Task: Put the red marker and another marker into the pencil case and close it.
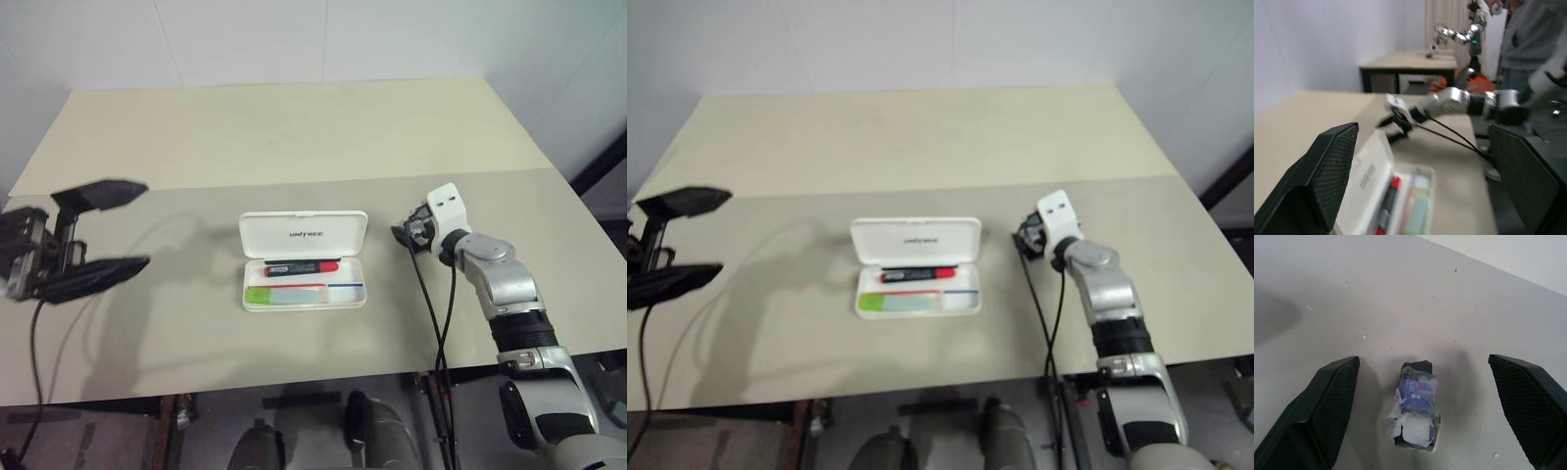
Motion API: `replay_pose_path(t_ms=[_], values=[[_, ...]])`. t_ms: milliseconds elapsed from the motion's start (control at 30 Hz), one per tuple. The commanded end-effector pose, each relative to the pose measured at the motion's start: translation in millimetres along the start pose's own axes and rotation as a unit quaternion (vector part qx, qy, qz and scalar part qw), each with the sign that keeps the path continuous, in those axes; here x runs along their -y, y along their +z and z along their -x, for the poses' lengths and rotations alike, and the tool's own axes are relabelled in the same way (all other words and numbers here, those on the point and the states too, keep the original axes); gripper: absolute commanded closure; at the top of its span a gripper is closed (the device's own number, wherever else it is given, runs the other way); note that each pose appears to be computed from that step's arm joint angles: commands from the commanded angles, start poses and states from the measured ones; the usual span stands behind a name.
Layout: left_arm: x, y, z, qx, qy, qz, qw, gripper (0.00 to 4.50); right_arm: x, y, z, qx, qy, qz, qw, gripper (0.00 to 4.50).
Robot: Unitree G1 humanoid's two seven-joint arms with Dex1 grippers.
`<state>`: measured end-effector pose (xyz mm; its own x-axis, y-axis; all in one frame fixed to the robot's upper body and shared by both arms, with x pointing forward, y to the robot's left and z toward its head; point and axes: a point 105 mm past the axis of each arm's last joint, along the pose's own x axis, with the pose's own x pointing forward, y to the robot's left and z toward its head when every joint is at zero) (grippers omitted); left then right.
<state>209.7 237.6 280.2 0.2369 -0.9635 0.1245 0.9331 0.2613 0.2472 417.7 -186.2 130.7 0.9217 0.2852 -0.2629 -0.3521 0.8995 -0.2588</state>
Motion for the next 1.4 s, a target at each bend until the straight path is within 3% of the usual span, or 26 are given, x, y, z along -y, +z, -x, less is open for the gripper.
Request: replay_pose_path(t_ms=[33,533,900,1200,1400], values=[[4.7,2.2,12.1,-0.027,0.006,-0.01,1.0,0.0,-6.2,-27.8,-7.6,-0.06,0.0,-0.019,0.998,0.04],[-18.5,-48.0,0.2,-0.019,0.018,-0.032,0.999,0.0,-20.5,-25.3,-17.8,-0.063,0.012,-0.026,0.998,0.04],[-45.5,-47.1,-54.7,0.014,-0.029,-0.042,0.999,0.0,-28.9,-26.7,-21.0,-0.067,0.019,-0.035,0.997,0.04],[-48.2,-52.5,-56.1,-0.017,-0.035,-0.03,0.999,0.0,-30.7,-43.4,-13.8,-0.108,0.012,-0.062,0.992,0.04],[-49.1,-50.0,-55.4,-0.017,-0.033,-0.031,0.999,0.0,-37.2,-51.8,-8.8,-0.139,0.013,-0.086,0.986,2.03]])
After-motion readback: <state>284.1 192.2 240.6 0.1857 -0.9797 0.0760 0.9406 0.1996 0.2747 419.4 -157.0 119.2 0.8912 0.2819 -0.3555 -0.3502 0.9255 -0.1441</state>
